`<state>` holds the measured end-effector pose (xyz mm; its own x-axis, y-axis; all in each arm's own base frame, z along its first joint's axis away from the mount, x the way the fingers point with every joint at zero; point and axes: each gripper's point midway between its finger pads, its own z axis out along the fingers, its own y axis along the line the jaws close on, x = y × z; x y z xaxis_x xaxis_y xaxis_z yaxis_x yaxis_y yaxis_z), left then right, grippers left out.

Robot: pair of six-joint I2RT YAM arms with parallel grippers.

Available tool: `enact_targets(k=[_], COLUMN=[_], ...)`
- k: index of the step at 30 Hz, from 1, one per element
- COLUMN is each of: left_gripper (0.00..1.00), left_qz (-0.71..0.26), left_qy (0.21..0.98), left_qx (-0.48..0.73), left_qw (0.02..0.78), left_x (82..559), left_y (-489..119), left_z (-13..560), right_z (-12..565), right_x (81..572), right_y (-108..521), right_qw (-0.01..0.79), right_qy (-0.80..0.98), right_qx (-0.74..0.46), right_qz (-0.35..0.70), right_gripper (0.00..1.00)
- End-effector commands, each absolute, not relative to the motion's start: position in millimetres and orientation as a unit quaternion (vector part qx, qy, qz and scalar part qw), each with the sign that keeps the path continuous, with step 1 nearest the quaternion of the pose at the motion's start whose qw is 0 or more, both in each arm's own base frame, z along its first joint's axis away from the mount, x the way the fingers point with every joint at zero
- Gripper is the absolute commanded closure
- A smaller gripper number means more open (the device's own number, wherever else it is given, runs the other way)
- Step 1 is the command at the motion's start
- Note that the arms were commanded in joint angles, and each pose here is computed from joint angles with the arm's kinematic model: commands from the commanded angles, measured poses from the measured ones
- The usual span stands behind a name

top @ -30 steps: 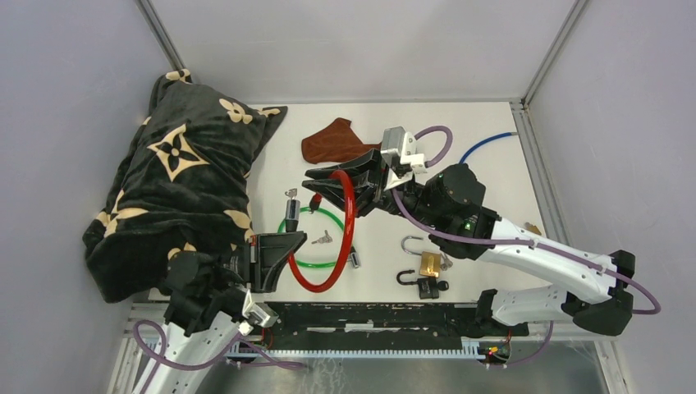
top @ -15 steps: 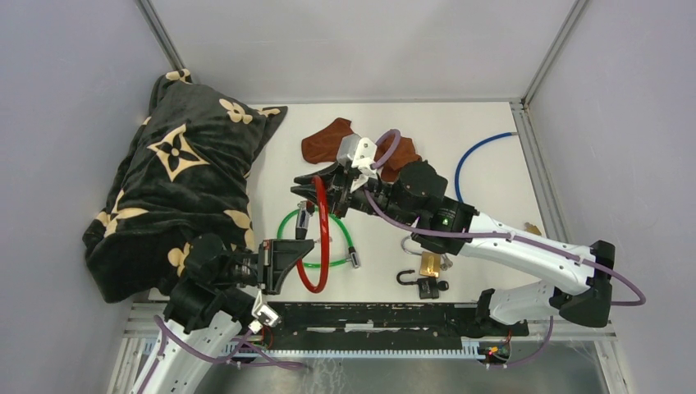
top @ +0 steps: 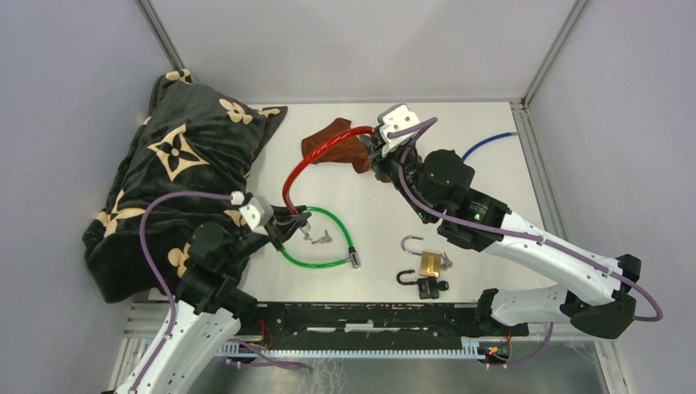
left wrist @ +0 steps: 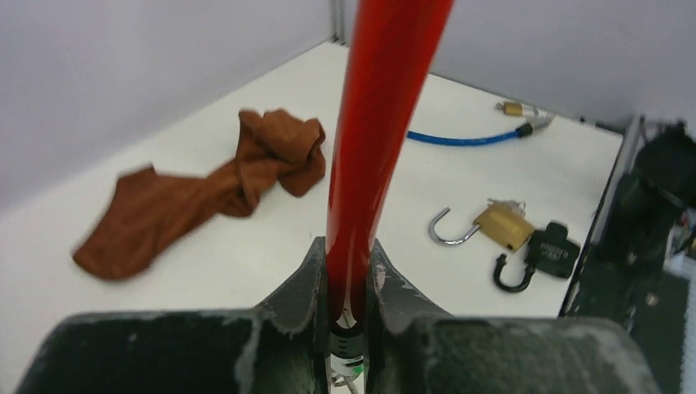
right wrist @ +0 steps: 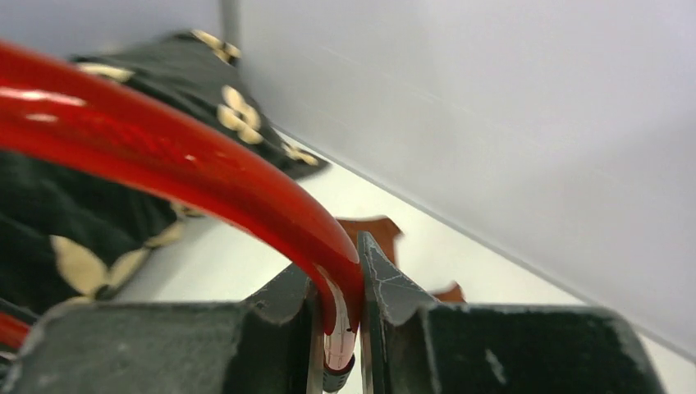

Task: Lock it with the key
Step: Lock the lock.

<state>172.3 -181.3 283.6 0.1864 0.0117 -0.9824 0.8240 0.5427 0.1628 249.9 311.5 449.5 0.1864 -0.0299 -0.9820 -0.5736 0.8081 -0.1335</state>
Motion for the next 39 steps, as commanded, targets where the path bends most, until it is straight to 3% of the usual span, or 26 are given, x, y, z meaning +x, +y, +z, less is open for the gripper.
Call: enact_targets(k=[1, 6, 12, 21, 28, 33, 39], left_gripper=[0.98, 0.98, 0.97, 0.47, 0.26, 0.25, 0.38], left_qz=[-0.374, -0.383, -0.356, -0.311, -0.265, -0.259, -0.389], left_qy=[0.688, 0.727, 0.746, 0.687, 0.592, 0.528, 0.479], left_qx=[0.067, -0.053, -0.031, 0.101, 0.320, 0.480, 0.565], left_qw=[0.618, 0.568, 0.562, 0.649, 0.690, 0.650, 0.547], left_x=[212, 225, 229, 222, 186, 152, 109], left_y=[-160, -151, -151, -149, -164, -181, -210], left_z=[279, 251, 220, 237, 259, 255, 254], right_z=[430, 406, 398, 406, 420, 421, 424], right_x=[272, 274, 275, 288, 275, 273, 272], right_y=[272, 291, 303, 272, 262, 263, 279], right_qw=[0.713, 0.686, 0.674, 0.704, 0.728, 0.730, 0.721], right_qy=[0.662, 0.677, 0.673, 0.628, 0.565, 0.539, 0.521], right_qx=[-0.211, -0.243, -0.272, -0.283, -0.357, -0.399, -0.436], right_qz=[0.095, 0.111, 0.136, 0.170, 0.153, 0.132, 0.139], right_gripper=[1.00, 1.00, 1.00, 1.00, 1.00, 1.00, 1.00])
